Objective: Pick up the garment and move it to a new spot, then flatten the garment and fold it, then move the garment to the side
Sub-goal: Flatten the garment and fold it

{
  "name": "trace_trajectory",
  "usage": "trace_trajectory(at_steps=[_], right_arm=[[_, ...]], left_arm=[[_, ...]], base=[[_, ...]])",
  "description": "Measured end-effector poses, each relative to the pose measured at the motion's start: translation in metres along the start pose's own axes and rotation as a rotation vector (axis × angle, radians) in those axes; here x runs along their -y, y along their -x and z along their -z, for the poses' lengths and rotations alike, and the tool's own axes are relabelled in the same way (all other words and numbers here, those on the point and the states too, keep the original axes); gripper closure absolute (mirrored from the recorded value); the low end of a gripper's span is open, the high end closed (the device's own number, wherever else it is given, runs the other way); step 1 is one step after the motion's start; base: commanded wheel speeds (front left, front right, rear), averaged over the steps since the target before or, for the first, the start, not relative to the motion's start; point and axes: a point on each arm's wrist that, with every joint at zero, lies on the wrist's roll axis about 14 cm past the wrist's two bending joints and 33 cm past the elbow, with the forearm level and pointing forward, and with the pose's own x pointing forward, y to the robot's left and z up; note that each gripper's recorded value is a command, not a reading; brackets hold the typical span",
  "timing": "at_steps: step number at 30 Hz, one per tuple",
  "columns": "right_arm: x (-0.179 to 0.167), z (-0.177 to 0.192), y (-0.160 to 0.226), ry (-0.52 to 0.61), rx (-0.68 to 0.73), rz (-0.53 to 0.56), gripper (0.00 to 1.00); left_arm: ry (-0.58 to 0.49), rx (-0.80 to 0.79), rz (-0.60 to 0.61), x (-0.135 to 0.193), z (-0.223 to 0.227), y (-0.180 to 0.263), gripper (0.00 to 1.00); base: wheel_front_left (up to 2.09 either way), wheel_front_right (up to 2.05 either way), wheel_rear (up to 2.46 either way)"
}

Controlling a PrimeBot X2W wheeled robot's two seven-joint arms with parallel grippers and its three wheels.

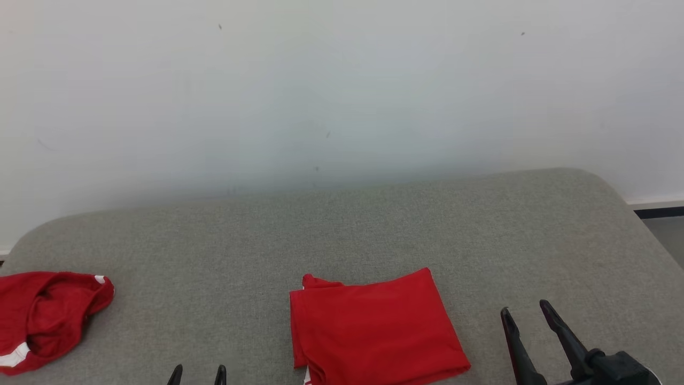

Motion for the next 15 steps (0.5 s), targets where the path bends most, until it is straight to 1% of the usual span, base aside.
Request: trace_trajectory(at_steps=[7,15], right_arm=[[-0.009,0.001,0.014,0.006,-0.003,-0.006,0.0],[-0.014,0.003,0.021,-0.002,-0.007,-0.001,0.0]], left_arm=[[-0.029,0.038,-0.037,-0.012,-0.01,0.013,0.0],[-0.03,0.042,-0.044,-0.013,-0.011,0.024,0.0]], base=[[0.0,0.0,0.0],[0.0,0.0,0.0]])
